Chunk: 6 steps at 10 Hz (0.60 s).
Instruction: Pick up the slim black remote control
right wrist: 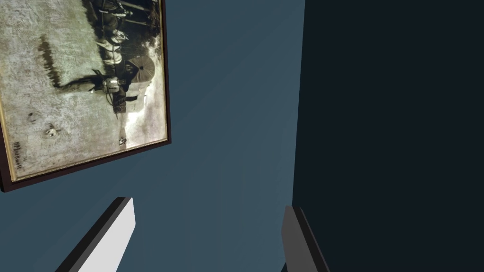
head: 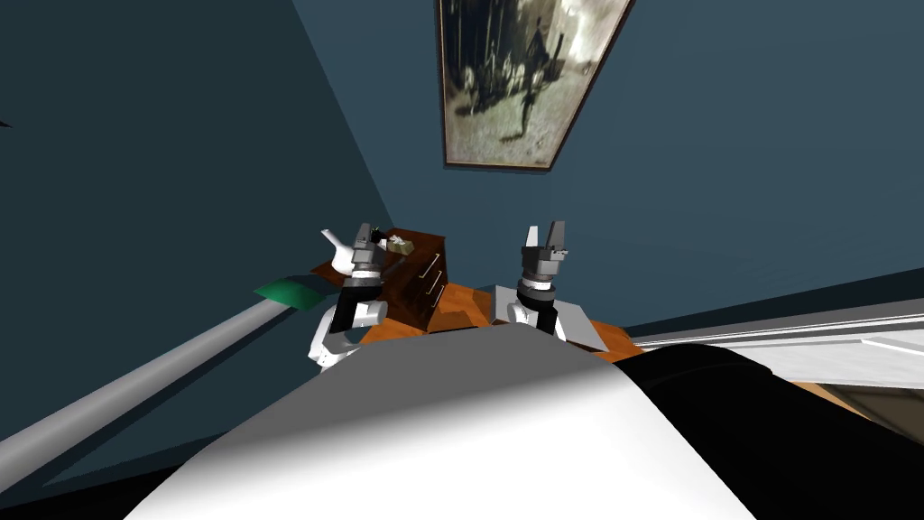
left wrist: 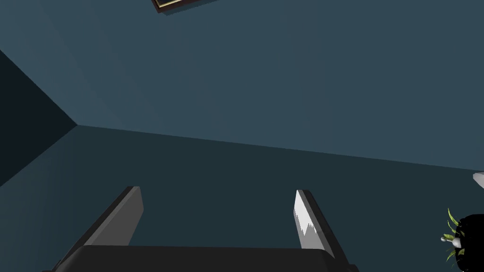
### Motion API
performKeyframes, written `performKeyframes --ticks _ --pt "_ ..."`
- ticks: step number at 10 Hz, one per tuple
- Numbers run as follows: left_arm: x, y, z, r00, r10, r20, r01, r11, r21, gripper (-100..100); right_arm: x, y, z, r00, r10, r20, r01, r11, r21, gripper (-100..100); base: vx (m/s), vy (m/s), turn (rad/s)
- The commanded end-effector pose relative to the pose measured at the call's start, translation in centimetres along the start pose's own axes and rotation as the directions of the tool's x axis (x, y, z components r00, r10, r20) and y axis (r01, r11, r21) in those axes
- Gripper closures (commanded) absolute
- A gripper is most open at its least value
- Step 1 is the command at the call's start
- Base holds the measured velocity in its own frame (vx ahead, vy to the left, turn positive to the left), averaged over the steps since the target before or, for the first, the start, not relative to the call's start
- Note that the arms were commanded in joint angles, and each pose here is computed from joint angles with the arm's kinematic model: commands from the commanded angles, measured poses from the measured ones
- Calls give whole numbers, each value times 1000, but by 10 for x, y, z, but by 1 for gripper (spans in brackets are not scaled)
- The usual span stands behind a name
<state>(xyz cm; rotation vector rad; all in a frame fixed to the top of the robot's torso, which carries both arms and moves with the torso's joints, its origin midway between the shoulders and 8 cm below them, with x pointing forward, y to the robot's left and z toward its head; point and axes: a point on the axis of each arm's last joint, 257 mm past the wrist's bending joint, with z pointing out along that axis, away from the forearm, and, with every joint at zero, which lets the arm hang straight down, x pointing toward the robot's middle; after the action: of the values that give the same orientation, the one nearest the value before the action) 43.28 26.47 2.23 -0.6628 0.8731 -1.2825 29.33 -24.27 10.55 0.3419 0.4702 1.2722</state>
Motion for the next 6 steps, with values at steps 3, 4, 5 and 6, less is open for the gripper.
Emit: performKeyframes --ticks 3,4,5,6 --pt "-6 22 11 1000 12 7 -11 997 -75 -100 0 0 0 1000 0 0 0 1000 0 0 8 -60 11" --pt "-14 29 19 1000 21 15 -19 996 -92 -100 0 0 0 1000 0 0 0 1000 0 0 25 -92 26" --pt "-15 37 18 1000 21 17 -19 992 -123 -100 0 0 0 1000 0 0 0 1000 0 0 23 -96 15" --pt "-24 47 26 999 29 31 -24 988 -150 -100 0 0 0 1000 0 0 0 1000 0 0 -4 -118 26"
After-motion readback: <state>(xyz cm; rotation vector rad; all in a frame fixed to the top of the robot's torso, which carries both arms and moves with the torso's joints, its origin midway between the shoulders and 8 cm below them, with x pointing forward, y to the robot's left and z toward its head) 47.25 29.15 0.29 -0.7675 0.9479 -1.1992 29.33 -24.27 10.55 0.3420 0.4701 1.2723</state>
